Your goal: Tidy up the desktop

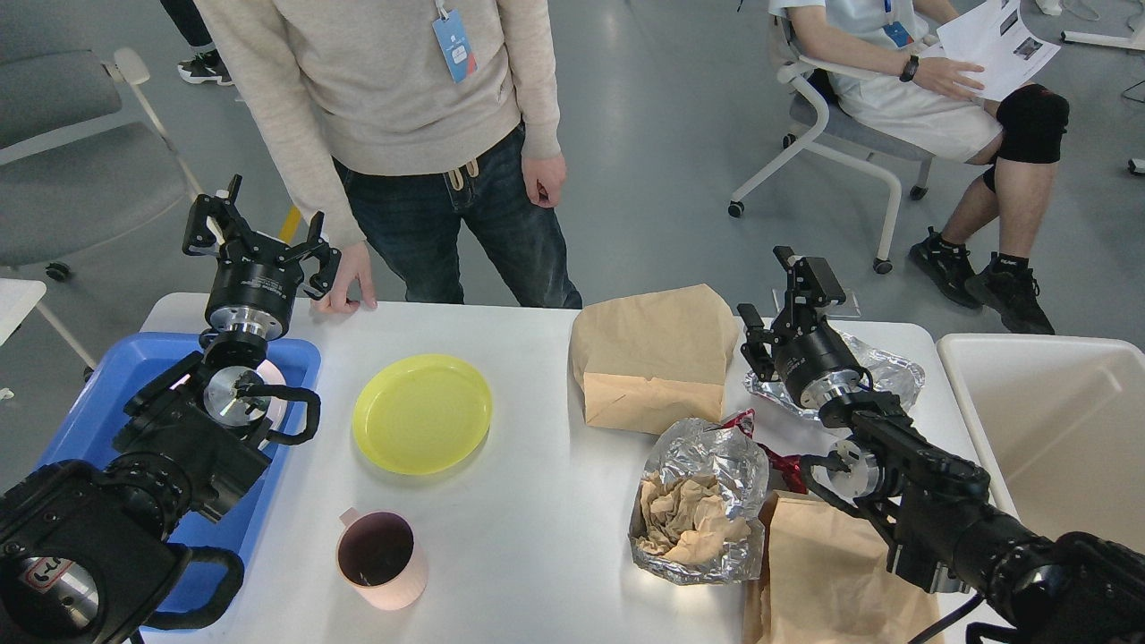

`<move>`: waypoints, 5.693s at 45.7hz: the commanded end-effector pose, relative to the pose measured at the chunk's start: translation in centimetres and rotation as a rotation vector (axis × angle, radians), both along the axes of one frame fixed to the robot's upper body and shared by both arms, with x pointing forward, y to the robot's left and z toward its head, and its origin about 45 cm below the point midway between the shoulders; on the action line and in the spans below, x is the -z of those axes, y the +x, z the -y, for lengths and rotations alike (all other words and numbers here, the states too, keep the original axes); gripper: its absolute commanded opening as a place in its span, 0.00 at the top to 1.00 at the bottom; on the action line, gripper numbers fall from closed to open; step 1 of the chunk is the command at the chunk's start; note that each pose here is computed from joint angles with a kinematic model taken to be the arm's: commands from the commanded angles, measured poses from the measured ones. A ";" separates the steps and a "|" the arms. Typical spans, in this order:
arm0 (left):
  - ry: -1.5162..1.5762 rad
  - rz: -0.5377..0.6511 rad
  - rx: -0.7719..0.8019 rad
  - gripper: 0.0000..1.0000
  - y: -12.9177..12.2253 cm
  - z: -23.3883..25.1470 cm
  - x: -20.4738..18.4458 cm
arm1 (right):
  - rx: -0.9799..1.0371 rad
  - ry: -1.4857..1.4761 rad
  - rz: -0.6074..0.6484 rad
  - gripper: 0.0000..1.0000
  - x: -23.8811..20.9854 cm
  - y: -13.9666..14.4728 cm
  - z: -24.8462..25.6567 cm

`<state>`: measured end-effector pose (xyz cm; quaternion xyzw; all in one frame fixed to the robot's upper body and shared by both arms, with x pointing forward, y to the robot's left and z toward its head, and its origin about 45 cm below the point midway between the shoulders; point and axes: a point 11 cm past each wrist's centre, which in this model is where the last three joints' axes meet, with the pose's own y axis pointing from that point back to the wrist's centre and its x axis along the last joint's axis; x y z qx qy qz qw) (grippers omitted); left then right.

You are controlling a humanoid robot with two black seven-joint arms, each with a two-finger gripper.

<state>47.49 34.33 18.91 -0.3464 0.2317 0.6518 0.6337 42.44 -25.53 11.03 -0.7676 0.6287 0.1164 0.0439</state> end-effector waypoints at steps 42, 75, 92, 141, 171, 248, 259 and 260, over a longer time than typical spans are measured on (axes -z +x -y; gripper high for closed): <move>0.112 -0.151 0.201 0.04 0.4 2.2 1.2 | 0.000 0.000 0.000 0.00 0.0 0.0 0.0; 1.092 -0.881 0.603 0.03 0.1 -2.0 0.3 | 0.001 -0.001 0.002 0.00 -0.1 0.0 0.1; 1.727 -1.061 0.832 0.03 0.5 -2.7 -3.3 | 0.000 0.000 -0.001 0.00 0.0 0.0 0.0; 2.124 -0.759 1.599 0.04 -2.6 6.3 -3.2 | 0.000 0.000 0.002 0.00 0.0 0.0 0.0; 1.856 -0.854 1.898 0.04 -9.5 6.8 -2.4 | 0.000 0.000 -0.001 0.00 0.0 0.0 0.0; 1.856 -0.932 2.122 0.91 -13.3 9.2 6.7 | 0.000 0.000 0.002 0.00 0.0 0.0 0.0; 1.830 -0.923 2.097 1.00 -13.0 9.4 6.4 | 0.000 0.000 -0.001 0.00 0.0 0.0 0.0; 1.826 -0.920 2.091 1.00 -12.9 9.4 6.3 | 0.000 0.000 0.000 0.00 0.0 0.0 0.0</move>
